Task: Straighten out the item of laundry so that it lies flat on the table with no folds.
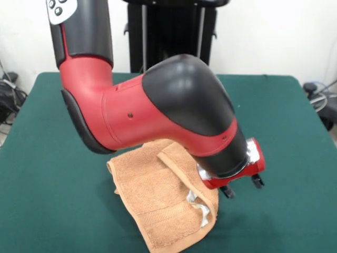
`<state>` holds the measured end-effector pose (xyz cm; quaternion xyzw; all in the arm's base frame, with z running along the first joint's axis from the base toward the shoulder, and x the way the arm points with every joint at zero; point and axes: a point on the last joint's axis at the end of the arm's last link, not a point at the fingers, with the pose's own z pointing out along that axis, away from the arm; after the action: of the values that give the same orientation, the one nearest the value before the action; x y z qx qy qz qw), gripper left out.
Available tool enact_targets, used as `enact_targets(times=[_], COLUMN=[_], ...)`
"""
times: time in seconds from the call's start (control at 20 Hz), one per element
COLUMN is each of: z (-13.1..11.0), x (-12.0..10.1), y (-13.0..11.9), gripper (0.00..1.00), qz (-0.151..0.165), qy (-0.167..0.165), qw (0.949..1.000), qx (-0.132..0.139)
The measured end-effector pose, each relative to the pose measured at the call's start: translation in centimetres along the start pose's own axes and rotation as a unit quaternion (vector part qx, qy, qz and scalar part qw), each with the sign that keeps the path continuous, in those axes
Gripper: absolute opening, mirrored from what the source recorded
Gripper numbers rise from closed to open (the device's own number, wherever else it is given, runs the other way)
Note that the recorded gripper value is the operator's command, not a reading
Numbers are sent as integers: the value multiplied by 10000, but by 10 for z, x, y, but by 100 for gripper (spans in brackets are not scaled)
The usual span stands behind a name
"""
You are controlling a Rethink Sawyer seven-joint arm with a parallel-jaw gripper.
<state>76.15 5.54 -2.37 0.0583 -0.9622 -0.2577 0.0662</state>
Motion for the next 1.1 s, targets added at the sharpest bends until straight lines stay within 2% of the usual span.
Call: enact_targets(times=[0.15, 0.35, 0.7, 1.1], z=[-4, -22, -51, -68], x=[-1, -7, -12, -13], y=[7, 14, 11, 1], gripper=[100, 100, 100, 100], qz=[-139, -265, -285, -231], qy=[10, -69, -211, -312], qw=[9997, 9987, 9974, 9969], qx=[209, 436, 627, 682])
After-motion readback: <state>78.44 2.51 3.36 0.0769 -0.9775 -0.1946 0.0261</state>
